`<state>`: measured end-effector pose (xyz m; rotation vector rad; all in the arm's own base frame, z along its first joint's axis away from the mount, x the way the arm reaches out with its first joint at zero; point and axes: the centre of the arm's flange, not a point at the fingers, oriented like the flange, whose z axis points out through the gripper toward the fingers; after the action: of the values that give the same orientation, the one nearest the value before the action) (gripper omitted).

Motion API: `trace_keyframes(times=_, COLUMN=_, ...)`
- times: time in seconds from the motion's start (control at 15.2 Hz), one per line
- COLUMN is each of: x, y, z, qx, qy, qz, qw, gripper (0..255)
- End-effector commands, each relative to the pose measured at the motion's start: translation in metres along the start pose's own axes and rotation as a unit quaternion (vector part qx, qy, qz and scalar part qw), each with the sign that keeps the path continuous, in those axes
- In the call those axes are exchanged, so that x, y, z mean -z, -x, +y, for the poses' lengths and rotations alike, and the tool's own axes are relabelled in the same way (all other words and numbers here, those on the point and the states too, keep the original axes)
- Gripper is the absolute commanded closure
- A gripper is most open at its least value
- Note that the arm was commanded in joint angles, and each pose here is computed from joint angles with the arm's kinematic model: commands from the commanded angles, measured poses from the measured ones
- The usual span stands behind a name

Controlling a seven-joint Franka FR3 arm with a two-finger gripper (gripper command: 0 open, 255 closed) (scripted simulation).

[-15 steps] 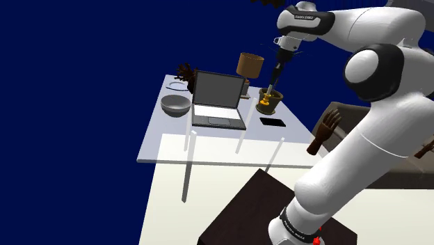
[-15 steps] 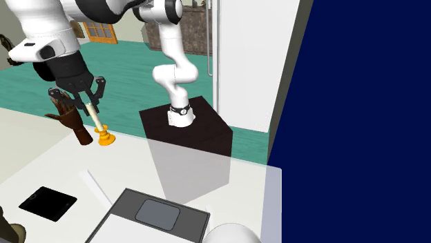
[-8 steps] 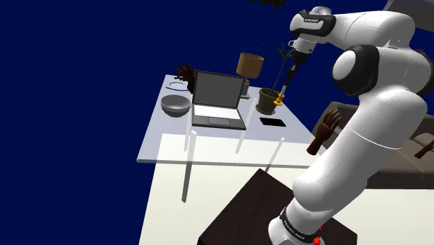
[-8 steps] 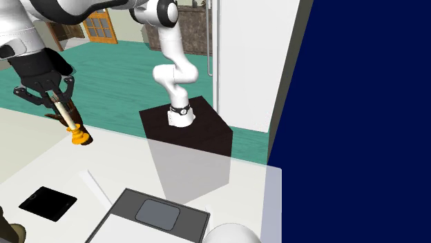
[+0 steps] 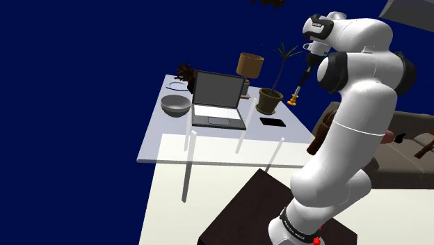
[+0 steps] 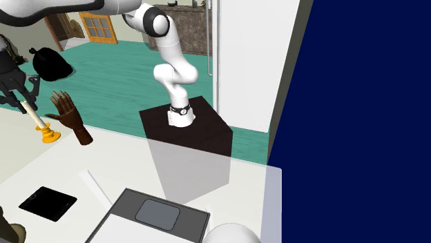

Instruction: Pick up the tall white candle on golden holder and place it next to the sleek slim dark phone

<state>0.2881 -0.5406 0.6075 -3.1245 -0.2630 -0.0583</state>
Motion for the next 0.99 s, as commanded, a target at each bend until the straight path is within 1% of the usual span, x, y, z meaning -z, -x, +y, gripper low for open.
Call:
trace_keyframes(times=0.0, x=0.002, y=0.015, z=0.021, qx=0.001, qy=0.0, qz=0.0, qw=1.0, gripper=255)
trace_keyframes(times=0.2, x=0.003, y=0.041, z=0.052, qx=0.001, qy=0.0, qz=0.0, qw=1.0, gripper=255)
trace_keyframes(times=0.92, x=-0.055, y=0.043, z=0.052, qx=0.001, qy=0.0, qz=0.0, qw=1.0, gripper=255)
